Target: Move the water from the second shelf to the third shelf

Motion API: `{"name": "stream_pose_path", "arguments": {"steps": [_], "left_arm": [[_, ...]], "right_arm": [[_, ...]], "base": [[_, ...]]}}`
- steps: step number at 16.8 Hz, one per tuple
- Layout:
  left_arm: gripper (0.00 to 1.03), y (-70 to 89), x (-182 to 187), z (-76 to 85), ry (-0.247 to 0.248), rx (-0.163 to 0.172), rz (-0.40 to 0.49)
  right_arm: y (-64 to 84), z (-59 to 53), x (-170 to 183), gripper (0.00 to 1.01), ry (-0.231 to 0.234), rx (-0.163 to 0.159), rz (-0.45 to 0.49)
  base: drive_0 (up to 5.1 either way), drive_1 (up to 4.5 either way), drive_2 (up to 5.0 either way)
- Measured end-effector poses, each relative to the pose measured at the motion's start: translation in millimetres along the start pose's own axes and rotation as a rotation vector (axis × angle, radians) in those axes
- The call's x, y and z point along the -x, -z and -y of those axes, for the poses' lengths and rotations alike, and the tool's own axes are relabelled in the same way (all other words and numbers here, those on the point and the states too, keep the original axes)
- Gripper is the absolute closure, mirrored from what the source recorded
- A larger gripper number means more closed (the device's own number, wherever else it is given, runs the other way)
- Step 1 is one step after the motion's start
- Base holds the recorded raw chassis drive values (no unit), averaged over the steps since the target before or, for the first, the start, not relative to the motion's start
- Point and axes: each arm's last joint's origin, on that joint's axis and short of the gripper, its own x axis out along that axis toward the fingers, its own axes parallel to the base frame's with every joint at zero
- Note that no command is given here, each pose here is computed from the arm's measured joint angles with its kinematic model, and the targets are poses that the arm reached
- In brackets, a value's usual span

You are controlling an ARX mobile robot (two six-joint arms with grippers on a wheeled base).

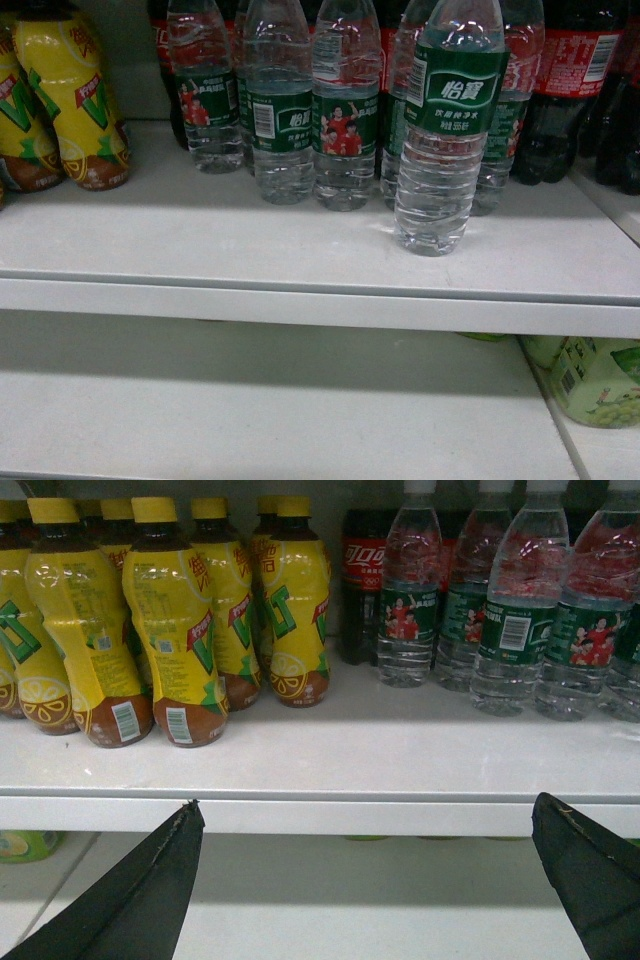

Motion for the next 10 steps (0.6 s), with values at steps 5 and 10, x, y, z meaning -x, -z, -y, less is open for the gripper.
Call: {"name": "stream_pose_path", "arguments": {"steps": [5, 10], "left_arm": [[0.05, 0.0, 0.0, 0.0, 0.0, 0.0, 0.0], [0.05, 0.0, 0.0, 0.0, 0.0, 0.0, 0.0]], "right_arm": [[0.0, 0.0, 0.0, 0.03, 0.0, 0.0, 0.0], [0.0, 0.0, 0.0, 0.03, 0.0, 0.0, 0.0]], "base": [[0.0, 0.0, 0.0], [0.0, 0.0, 0.0]]}}
